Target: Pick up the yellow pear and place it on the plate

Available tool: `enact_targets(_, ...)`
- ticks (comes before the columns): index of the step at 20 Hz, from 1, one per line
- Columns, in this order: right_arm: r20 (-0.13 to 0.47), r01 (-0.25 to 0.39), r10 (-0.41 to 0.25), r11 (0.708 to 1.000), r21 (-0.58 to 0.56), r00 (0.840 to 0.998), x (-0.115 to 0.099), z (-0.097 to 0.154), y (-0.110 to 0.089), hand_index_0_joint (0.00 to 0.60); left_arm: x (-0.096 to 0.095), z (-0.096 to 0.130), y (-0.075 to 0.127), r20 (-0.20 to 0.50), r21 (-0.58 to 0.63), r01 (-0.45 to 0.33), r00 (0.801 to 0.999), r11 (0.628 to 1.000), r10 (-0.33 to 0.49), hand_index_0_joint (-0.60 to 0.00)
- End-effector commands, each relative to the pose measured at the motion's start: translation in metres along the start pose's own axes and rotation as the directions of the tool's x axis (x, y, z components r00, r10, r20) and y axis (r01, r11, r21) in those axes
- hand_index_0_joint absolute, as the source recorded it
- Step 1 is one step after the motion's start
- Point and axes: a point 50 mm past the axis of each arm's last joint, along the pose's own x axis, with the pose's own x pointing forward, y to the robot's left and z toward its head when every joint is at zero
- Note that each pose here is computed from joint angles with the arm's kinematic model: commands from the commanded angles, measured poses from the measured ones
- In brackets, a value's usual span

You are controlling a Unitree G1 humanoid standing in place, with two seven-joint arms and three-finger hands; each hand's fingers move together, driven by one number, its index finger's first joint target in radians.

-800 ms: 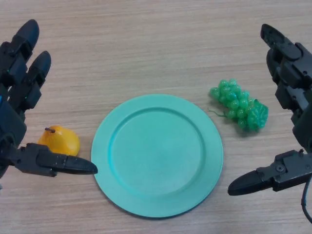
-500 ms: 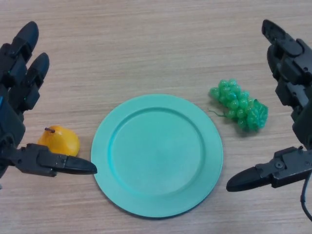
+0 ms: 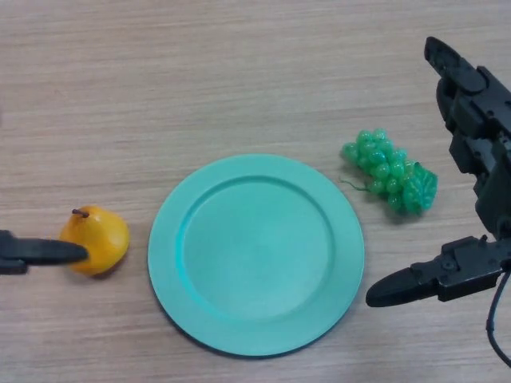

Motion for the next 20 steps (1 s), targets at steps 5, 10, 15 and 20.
enact_targets(5,0.238,0.04,-0.028,0.998,-0.046,0.971,-0.002,0.027,-0.006,0.0,0.017,-0.024,0.011,0.118,0.078,-0.036,0.993,0.996,0.027,0.0)
enact_targets(10,0.228,0.042,-0.031,0.998,-0.046,0.973,-0.005,0.026,-0.009,0.0,0.027,-0.05,0.0,0.08,0.086,-0.031,0.996,0.996,0.025,0.0)
enact_targets(15,0.213,0.06,-0.048,0.997,-0.05,0.976,-0.009,0.026,-0.013,0.0,0.037,-0.067,-0.008,0.029,0.053,-0.033,0.999,0.998,0.032,0.0)
enact_targets(20,0.204,0.075,-0.067,0.997,-0.034,0.977,-0.013,0.026,-0.018,0.0,0.042,-0.084,-0.016,-0.026,0.068,-0.007,1.0,0.998,0.009,0.0)
